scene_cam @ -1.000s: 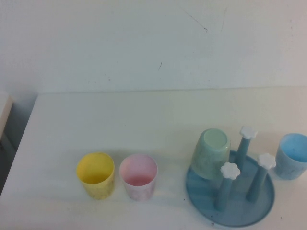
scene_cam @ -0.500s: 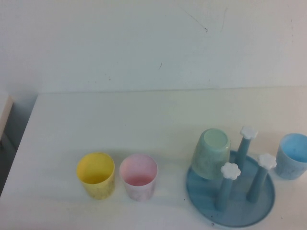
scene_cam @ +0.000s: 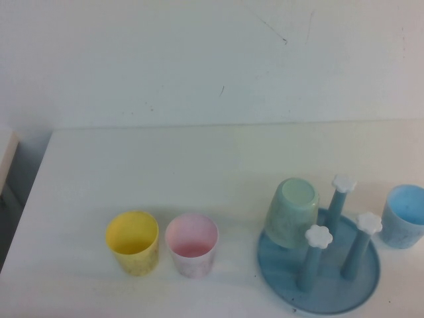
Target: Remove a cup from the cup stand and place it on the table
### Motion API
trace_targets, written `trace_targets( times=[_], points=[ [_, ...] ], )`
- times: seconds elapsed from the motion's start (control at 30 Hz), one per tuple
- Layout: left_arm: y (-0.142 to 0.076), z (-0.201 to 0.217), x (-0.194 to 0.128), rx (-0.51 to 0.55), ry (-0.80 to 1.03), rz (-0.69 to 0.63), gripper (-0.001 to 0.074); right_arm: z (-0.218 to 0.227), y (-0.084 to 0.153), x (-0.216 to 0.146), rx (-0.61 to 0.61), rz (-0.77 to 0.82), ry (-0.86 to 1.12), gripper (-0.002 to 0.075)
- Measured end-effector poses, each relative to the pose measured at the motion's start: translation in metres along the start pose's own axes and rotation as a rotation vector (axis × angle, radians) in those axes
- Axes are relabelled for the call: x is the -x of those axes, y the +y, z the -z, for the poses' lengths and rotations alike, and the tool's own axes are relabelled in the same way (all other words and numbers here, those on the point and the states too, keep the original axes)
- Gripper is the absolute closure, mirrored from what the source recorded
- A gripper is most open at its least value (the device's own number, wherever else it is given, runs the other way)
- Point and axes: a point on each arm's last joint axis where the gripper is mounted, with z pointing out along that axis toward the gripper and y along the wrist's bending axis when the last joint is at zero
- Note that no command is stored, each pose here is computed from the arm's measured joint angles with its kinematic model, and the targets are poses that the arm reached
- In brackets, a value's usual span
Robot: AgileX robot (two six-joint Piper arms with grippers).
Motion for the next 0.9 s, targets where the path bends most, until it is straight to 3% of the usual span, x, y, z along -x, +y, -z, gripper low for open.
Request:
trace_targets(
  times=[0.9],
  points=[
    [0.0,0.0,0.0,0.0,0.0,0.008,0.0737,0.0,0.0006,0.0001,0.013,0.01,-0.002,0.0728]
  ],
)
